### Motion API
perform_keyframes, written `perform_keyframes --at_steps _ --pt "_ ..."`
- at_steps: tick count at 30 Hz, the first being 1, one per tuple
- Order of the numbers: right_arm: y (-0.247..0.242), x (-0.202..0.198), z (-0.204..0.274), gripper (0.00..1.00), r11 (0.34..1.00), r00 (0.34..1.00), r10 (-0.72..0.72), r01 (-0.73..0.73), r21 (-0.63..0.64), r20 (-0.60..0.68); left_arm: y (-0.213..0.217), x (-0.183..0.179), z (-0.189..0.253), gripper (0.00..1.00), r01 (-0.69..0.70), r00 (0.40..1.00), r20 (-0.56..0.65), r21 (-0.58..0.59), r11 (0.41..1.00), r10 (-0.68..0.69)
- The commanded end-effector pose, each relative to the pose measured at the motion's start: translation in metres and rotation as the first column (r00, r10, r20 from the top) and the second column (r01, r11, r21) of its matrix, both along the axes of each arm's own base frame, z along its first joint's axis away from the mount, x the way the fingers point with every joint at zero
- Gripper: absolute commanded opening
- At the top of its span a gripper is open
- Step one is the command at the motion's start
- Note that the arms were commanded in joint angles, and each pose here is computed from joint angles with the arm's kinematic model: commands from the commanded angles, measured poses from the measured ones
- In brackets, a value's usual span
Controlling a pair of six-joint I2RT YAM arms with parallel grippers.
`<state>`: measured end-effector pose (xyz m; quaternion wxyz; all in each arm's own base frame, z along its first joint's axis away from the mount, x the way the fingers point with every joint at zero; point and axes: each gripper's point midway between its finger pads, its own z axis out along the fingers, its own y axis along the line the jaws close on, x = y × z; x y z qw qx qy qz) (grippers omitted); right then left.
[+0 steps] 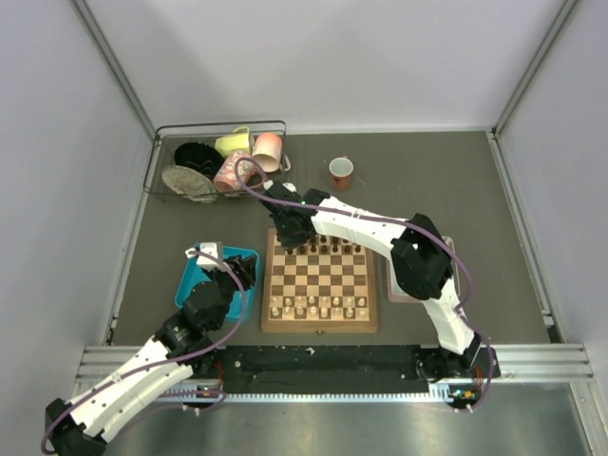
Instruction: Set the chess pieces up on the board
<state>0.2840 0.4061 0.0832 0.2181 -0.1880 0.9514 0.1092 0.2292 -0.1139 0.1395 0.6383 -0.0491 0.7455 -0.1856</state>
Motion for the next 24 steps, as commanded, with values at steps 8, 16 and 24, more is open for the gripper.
perform_keyframes --at_steps 8,16,24 --pt "0.011 0.014 0.002 0.0 1.0 0.998 -0.024 0.024 -0.007 0.059 0.001 0.002 0.004 0.5 -0.013 1.0 0.016 -0.019 1.0 0.013" --pt "0.011 0.017 -0.003 0.01 0.999 0.997 -0.029 0.03 -0.018 0.065 0.001 0.002 0.004 0.5 -0.011 1.0 0.016 -0.017 1.0 0.011" --pt "0.011 0.017 -0.004 0.09 0.999 0.998 -0.026 0.027 -0.022 0.064 0.0 0.002 0.004 0.5 -0.01 1.0 0.016 -0.018 1.0 0.01"
